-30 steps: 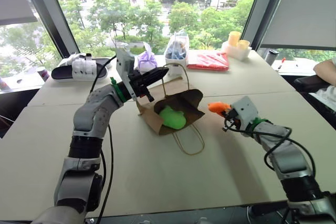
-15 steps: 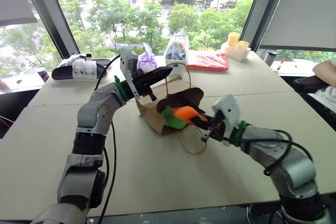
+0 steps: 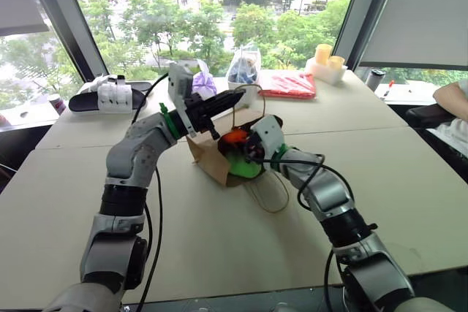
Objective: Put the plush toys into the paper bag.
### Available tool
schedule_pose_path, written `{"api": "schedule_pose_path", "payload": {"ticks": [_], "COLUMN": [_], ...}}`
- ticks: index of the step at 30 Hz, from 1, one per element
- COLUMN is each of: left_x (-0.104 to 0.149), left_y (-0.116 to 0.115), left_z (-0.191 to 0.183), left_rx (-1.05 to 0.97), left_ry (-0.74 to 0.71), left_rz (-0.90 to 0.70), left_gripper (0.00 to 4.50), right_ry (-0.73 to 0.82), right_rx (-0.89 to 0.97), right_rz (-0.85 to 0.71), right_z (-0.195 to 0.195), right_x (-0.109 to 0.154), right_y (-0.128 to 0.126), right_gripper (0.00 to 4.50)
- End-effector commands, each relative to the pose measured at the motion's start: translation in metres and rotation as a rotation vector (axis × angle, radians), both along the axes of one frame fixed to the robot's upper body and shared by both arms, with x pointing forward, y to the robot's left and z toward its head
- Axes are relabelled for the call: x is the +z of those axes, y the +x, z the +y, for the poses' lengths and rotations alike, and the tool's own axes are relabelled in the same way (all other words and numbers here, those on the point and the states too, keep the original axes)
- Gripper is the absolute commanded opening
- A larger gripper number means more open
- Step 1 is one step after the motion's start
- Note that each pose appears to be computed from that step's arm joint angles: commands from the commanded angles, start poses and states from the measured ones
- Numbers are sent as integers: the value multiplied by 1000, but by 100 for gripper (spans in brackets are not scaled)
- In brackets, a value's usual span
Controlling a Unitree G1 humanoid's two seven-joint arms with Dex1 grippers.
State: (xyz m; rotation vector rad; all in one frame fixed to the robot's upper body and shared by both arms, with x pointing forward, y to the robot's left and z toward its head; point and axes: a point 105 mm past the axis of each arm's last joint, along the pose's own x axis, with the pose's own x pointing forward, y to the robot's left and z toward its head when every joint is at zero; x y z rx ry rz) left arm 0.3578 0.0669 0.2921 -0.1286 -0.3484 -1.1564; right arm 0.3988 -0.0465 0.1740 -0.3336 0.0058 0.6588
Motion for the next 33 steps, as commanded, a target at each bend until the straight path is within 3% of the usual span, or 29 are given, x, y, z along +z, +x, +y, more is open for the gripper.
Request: {"api": "schedule_pose_path", "payload": {"ticks": [1, 3, 4, 11, 16, 21, 28, 31, 33], "left_x": [15, 14, 13, 12, 12, 12, 12, 11, 11], "left_y": [-8, -7, -7, -5, -2, -1, -2, -2, -3], "left_z": [4, 5, 6, 8, 8, 6, 7, 7, 6], "left_rx": [5, 7, 9, 15, 15, 14, 18, 21, 21], "left_ry": [-20, -18, -17, -16, -19, -24, -23, -21, -21], "left_rz": [-58, -56, -56, -51, -48, -50, -55, -54, -54], "left_gripper": [0, 0, 0, 0, 0, 0, 0, 0, 0], "right_ry": [27, 17, 0, 3, -51, -58, -52, -47, -47], "right_rx": [1, 3, 6, 2, -46, -127, -193, -212, -229], "right_rz": [-84, -91, -100, -91, 54, 170, 206, 239, 254], "right_z": [0, -8, -13, -55, -85, -95, -98, -97, -98], "right_x": [20, 21, 22, 40, 7, -41, -63, -73, -77], "right_y": [0, -6, -11, -52, -75, -75, -64, -58, -55], "right_gripper": [327, 427, 447, 447, 447, 447, 447, 360, 268]}}
